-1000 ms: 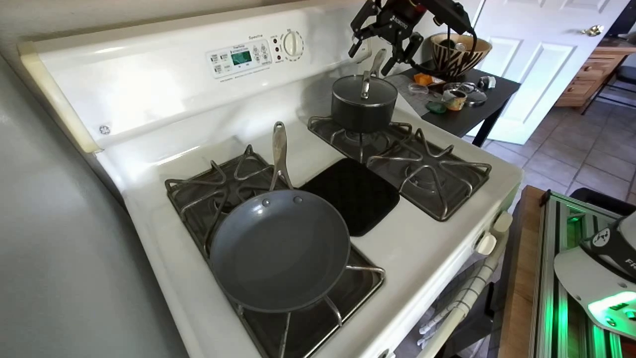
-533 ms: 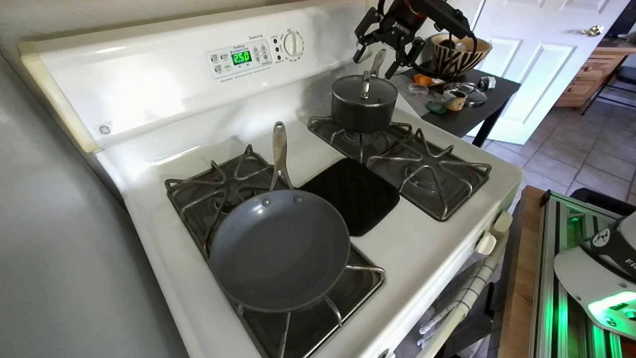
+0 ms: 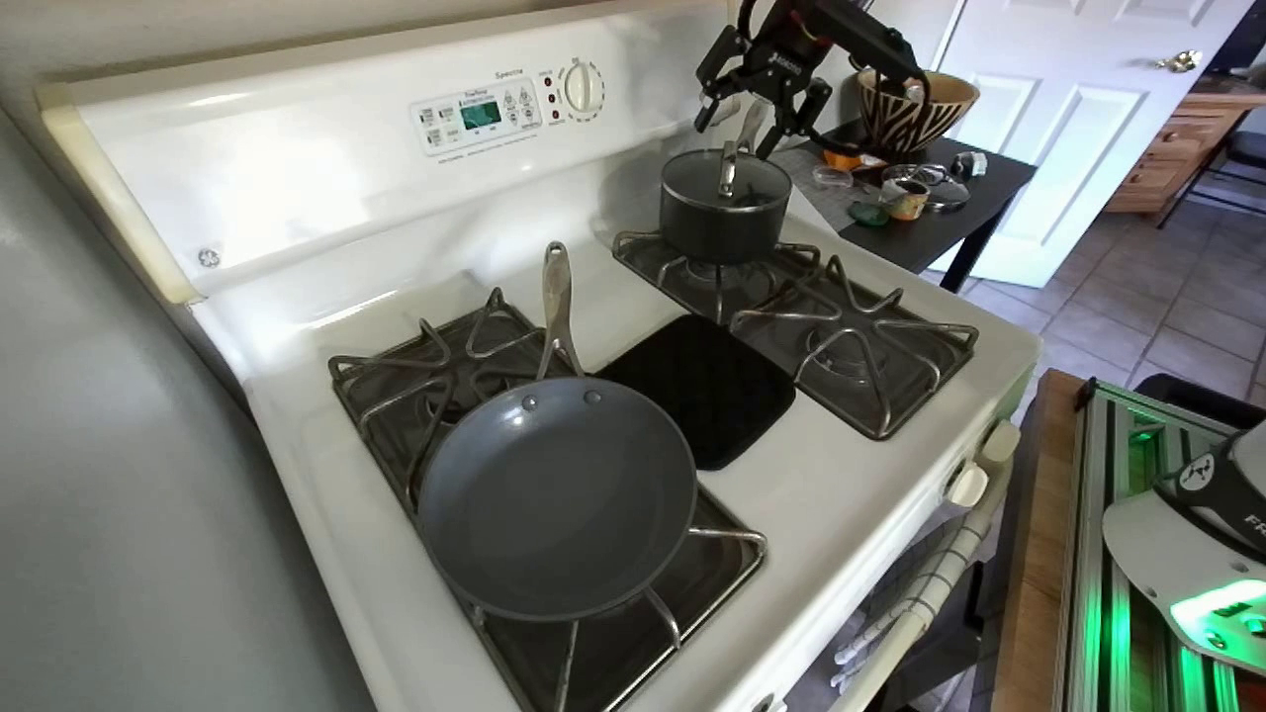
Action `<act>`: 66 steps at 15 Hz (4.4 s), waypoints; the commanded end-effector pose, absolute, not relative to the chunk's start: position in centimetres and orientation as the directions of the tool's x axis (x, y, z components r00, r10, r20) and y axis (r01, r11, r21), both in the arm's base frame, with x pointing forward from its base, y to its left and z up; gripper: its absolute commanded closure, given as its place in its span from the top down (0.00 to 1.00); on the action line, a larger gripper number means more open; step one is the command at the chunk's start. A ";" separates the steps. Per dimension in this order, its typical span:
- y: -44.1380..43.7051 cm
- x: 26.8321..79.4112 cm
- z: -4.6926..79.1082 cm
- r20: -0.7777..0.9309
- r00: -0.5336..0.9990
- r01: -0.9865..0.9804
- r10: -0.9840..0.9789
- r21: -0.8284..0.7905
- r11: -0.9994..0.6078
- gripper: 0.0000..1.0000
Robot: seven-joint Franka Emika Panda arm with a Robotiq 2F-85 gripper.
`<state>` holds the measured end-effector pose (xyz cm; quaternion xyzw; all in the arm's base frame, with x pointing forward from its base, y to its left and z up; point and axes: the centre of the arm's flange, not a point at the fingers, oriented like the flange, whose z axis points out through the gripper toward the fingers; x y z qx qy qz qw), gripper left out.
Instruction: Pick up the clear pot lid and put it on the black oven mat
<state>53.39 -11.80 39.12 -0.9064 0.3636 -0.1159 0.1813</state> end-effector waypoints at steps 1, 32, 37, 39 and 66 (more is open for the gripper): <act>-12.2 54.9 38.1 0.061 0.727 -0.607 -0.684 -0.408 -0.681 0.89; -12.3 55.8 38.1 0.065 0.730 -0.609 -0.680 -0.390 -0.691 0.02; -12.3 55.5 38.9 0.069 0.731 -0.603 -0.679 -0.399 -0.691 0.02; -12.2 55.5 39.3 0.077 0.731 -0.599 -0.678 -0.403 -0.692 0.02; -14.0 55.8 37.3 0.010 0.716 -0.594 -0.698 -0.517 -0.616 0.61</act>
